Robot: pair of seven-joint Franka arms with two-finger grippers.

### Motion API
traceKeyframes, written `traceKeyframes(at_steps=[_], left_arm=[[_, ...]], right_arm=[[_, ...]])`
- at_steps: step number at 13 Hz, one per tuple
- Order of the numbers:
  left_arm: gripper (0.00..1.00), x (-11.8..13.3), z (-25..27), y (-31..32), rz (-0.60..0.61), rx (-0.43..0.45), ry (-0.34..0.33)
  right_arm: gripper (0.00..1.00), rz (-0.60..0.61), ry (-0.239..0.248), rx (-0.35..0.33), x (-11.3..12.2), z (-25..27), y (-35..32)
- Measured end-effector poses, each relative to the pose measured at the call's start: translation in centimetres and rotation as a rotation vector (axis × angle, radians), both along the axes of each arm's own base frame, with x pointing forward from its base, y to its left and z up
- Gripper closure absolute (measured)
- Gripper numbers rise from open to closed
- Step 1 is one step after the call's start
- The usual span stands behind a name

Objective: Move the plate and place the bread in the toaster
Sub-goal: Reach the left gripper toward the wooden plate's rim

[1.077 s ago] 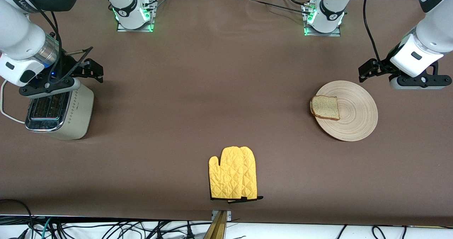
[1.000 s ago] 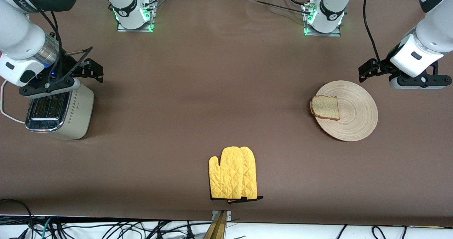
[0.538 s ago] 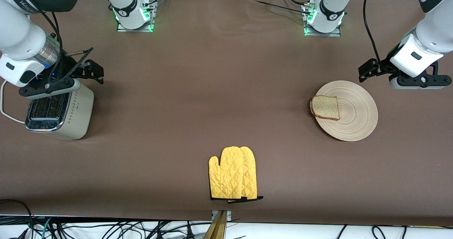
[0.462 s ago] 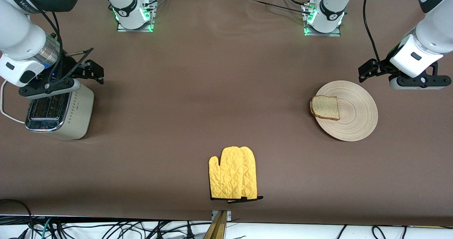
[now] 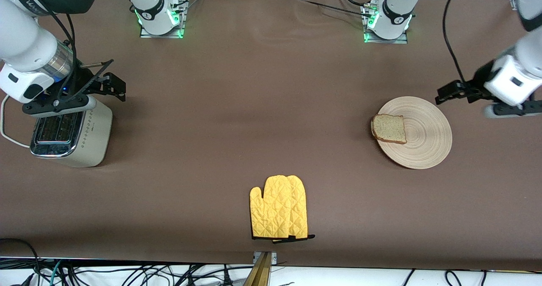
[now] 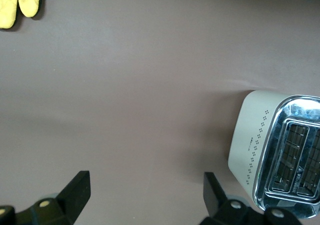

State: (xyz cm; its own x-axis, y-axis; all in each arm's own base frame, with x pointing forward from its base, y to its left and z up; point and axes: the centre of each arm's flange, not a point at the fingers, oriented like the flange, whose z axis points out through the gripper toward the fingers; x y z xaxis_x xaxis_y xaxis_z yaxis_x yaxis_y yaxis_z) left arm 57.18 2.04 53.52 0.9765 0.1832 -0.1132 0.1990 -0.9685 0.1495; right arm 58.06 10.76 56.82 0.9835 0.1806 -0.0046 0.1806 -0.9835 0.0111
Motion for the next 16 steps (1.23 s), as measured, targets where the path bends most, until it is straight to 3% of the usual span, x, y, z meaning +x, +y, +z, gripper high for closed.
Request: traceKeyframes(at_steps=[2, 4, 9, 13, 16], left_arm=[[0.00, 0.4, -3.1, 7.9, 0.041, -0.087, 0.019], [0.00, 0.5, -5.9, 12.7, 0.005, -0.161, 0.016], [0.00, -0.4, -13.9, 20.7, -0.129, -0.371, -0.037], [0.00, -2.2, -25.1, 26.0, -0.181, -0.607, -0.110], [0.00, -3.8, -32.6, 28.3, -0.194, -0.716, -0.144]], right_arm=[[0.00, -0.002, 0.002, 0.000, 0.0, 0.0, 0.0], [0.00, -0.008, 0.013, -0.003, -0.1, -0.2, 0.0], [0.00, -0.015, 0.017, -0.003, -0.1, -0.3, 0.0], [0.00, -0.018, 0.018, -0.004, -0.1, -0.3, 0.0], [0.00, -0.018, 0.018, -0.004, -0.1, -0.3, 0.0]])
